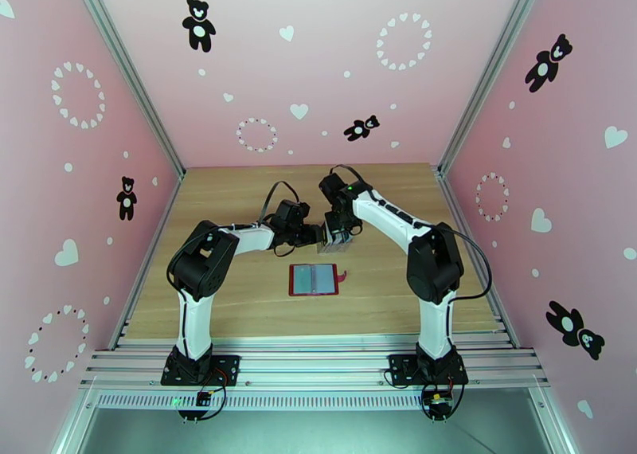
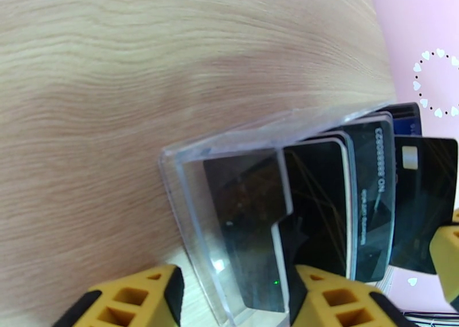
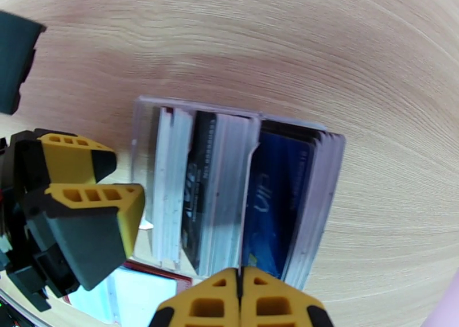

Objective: Put the credit cards into the card holder

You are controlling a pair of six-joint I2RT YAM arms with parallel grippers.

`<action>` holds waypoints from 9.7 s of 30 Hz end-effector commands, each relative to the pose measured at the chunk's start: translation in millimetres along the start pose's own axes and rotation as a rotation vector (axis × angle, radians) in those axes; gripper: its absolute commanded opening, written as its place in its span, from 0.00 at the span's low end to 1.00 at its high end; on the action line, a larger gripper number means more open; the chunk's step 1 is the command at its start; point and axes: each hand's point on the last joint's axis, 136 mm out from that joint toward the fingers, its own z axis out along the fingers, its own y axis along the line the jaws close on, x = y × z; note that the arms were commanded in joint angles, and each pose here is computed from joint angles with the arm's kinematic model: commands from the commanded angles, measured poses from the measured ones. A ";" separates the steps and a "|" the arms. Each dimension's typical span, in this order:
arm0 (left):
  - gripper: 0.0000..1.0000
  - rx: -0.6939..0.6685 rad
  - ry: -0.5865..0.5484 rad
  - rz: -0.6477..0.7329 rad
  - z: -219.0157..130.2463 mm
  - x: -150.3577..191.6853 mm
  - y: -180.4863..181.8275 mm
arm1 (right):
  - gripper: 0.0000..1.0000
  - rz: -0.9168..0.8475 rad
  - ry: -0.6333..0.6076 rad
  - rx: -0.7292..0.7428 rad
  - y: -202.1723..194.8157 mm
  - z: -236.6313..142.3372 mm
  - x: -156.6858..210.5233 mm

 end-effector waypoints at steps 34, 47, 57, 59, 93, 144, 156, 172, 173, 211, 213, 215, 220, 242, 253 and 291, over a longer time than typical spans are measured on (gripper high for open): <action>0.54 -0.063 0.050 -0.004 4.4 14.4 18.4 | 0.00 -0.021 0.092 -0.066 -2.6 -17.8 39.7; 0.54 -0.049 0.011 0.038 -8.5 3.8 5.2 | 0.00 0.099 -0.128 -0.174 -7.7 -81.0 5.3; 0.55 -0.042 -0.061 0.069 -52.0 -12.3 -28.9 | 0.00 0.160 -0.137 -0.324 3.3 -96.5 50.0; 0.55 -0.055 -0.065 0.079 -60.7 -9.0 -32.7 | 0.00 0.172 -0.129 -0.351 5.4 -96.1 60.2; 0.55 -0.235 0.015 0.057 -130.3 119.0 27.3 | 0.00 0.451 -0.081 -0.561 34.2 -24.8 102.3; 0.48 -0.240 0.083 -0.008 -103.6 135.0 46.2 | 0.00 0.397 -0.166 -0.787 60.7 -23.9 92.5; 0.46 -0.266 0.093 -0.016 -100.2 134.6 50.7 | 0.00 0.413 -0.145 -0.837 79.0 -5.6 104.1; 0.46 -0.272 0.115 -0.016 -92.2 134.5 52.8 | 0.00 0.417 -0.105 -0.823 86.5 16.3 119.7; 0.46 -0.271 0.116 -0.016 -91.8 134.3 52.6 | 0.00 0.416 -0.106 -0.822 85.8 16.8 121.5; 0.46 -0.295 0.134 -0.045 -90.8 153.9 65.2 | 0.00 0.420 -0.095 -0.847 94.1 22.1 135.7; 0.46 -0.296 0.134 -0.047 -90.9 154.5 65.7 | 0.00 0.419 -0.098 -0.847 94.3 22.6 135.5; 0.46 -0.296 0.134 -0.050 -90.8 155.0 66.1 | 0.00 0.417 -0.102 -0.850 95.0 22.6 134.6; 0.44 -0.298 0.141 -0.047 -90.6 158.2 66.5 | 0.00 0.440 -0.094 -0.851 95.8 22.5 134.3; 0.31 -0.304 0.146 -0.071 -88.7 170.2 67.1 | 0.00 0.457 -0.084 -0.819 90.8 34.8 147.2; 0.28 -0.319 0.152 -0.072 -86.2 180.3 67.8 | 0.00 0.468 -0.076 -0.813 91.2 39.5 147.8; 0.27 -0.322 0.162 -0.091 -84.4 189.1 71.9 | 0.00 0.455 -0.042 -0.811 97.4 47.3 149.6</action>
